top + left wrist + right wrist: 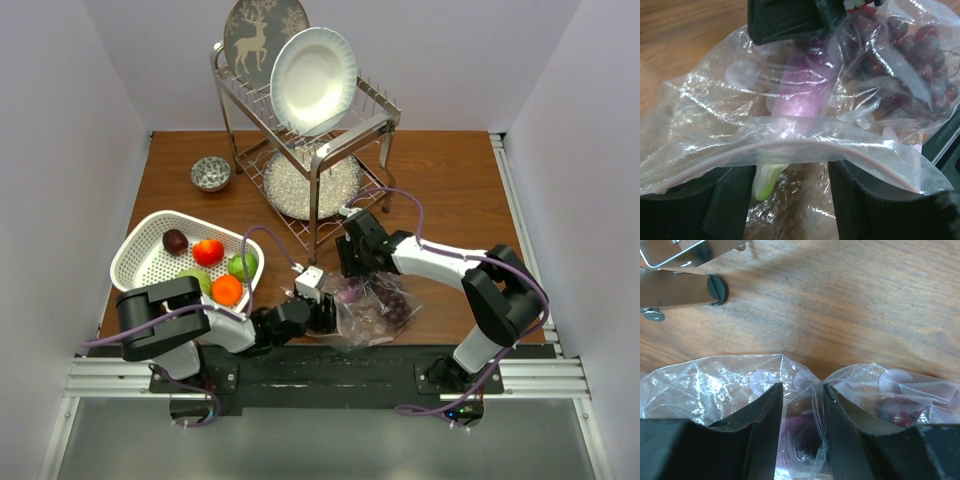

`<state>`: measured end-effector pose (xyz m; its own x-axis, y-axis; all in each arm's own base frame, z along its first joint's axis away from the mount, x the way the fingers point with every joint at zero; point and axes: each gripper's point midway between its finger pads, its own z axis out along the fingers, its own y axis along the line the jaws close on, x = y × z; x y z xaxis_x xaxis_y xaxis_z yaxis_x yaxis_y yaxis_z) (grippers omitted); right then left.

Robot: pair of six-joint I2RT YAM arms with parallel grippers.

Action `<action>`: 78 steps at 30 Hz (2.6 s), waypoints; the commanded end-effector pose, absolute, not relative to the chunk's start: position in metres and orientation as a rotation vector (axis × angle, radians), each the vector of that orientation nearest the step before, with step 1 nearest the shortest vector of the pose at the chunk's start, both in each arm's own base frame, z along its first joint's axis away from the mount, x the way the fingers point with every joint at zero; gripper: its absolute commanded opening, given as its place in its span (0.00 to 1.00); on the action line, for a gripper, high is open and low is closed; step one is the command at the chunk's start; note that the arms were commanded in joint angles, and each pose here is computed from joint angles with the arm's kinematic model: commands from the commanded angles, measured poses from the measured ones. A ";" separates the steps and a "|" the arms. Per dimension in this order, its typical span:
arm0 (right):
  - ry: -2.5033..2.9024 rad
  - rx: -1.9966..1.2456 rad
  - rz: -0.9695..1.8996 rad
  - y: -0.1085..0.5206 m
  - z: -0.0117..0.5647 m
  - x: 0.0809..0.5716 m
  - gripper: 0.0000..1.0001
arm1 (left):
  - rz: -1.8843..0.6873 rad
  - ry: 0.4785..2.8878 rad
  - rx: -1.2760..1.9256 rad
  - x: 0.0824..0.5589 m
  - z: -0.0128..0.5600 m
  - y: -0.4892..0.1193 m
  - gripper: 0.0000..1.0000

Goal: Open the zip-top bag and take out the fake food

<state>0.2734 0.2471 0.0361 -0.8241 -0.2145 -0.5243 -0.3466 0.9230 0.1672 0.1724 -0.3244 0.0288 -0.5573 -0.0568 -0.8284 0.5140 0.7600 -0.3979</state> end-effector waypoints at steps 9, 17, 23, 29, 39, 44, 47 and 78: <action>2.557 -0.382 0.310 0.257 0.043 0.270 0.43 | -0.803 1.965 0.374 0.185 0.049 -0.355 0.43; 2.531 -0.319 0.248 0.248 0.048 0.283 0.50 | -0.823 1.993 0.355 0.178 0.050 -0.346 0.18; 2.466 -0.224 0.126 0.224 0.054 0.295 0.61 | -0.855 2.006 0.323 0.172 0.061 -0.338 0.11; 2.394 -0.093 0.088 0.197 0.067 0.307 0.63 | -0.879 2.035 0.354 0.163 0.066 -0.335 0.08; 2.338 -0.007 0.039 0.168 0.086 0.319 0.15 | -0.850 2.081 0.394 0.156 0.072 -0.327 0.05; 2.318 0.007 0.019 0.161 0.093 0.317 0.07 | -0.766 2.139 0.409 0.156 0.072 -0.318 0.04; 2.304 0.013 0.002 0.155 0.097 0.315 0.06 | -0.694 2.182 0.433 0.156 0.070 -0.310 0.05; 2.335 -0.045 0.168 0.161 0.115 0.268 0.70 | -0.326 2.509 0.673 0.109 0.115 -0.219 0.05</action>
